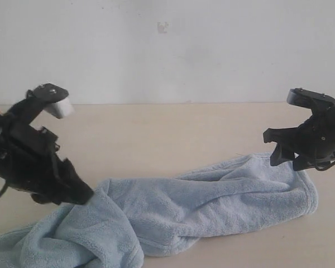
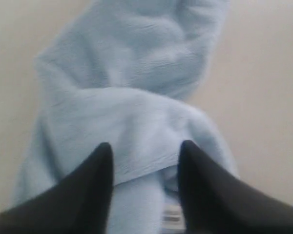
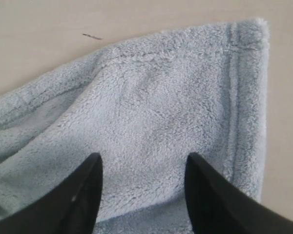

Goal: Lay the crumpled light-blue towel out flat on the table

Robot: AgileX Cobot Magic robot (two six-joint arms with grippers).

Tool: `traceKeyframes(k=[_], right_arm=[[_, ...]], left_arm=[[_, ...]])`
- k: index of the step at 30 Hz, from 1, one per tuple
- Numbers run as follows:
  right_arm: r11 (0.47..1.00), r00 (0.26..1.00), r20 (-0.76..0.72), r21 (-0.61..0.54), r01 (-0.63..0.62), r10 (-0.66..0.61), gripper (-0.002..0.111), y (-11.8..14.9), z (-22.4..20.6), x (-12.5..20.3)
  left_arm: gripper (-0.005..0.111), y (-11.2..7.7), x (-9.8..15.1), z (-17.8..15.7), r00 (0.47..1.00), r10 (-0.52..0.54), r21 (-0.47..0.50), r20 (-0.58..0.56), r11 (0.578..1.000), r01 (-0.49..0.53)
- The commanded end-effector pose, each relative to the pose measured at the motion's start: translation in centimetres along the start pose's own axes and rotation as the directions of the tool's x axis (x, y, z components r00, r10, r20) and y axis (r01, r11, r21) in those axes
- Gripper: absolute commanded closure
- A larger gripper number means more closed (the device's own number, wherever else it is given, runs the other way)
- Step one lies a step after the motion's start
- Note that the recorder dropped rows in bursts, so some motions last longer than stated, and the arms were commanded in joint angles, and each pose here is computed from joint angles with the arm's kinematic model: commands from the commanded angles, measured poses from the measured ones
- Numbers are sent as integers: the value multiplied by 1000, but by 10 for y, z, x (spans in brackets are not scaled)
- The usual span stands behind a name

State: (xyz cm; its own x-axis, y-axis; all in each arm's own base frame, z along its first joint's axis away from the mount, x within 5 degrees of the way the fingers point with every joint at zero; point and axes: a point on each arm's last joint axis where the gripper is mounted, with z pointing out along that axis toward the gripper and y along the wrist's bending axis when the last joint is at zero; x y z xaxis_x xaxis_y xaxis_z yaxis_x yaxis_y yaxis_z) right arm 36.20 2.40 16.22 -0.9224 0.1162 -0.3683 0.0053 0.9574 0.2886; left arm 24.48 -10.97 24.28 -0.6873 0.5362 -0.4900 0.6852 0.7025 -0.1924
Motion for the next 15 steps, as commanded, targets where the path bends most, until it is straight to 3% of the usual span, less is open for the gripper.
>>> traceKeyframes(k=[1, 2, 3, 5, 8, 10, 15], right_arm=[[1000, 1000, 12, 2, 0, 0, 58, -2, -2, -2], [1000, 1000, 12, 2, -1, 1, 58, -2, -2, -2], [1000, 1000, 13, 0, -3, 3, 58, -2, -2, -2], [1000, 1000, 13, 0, -5, 5, 58, -2, -2, -2], [1000, 1000, 13, -5, -12, 12, 58, -2, -2, -2], [1000, 1000, 13, -14, -25, 25, 58, -1, -2, -2], [999, 999, 14, -16, -29, 29, 58, -1, -2, -2]], left_arm=[[102, 47, 37, -7, 953, -288, -411, -92, 883, 227], [101, 57, 48, -8, 923, -370, -498, -100, 822, 276], [97, 60, 57, -8, 899, -422, -535, -114, 789, 302], [86, 57, 64, -6, 875, -458, -532, -156, 785, 316], [51, 51, 86, 4, 839, -485, -522, -245, 795, 308], [38, 50, 99, 15, 850, -462, -520, -255, 806, 282], [36, 51, 115, 34, 856, -442, -503, -268, 822, 267]])
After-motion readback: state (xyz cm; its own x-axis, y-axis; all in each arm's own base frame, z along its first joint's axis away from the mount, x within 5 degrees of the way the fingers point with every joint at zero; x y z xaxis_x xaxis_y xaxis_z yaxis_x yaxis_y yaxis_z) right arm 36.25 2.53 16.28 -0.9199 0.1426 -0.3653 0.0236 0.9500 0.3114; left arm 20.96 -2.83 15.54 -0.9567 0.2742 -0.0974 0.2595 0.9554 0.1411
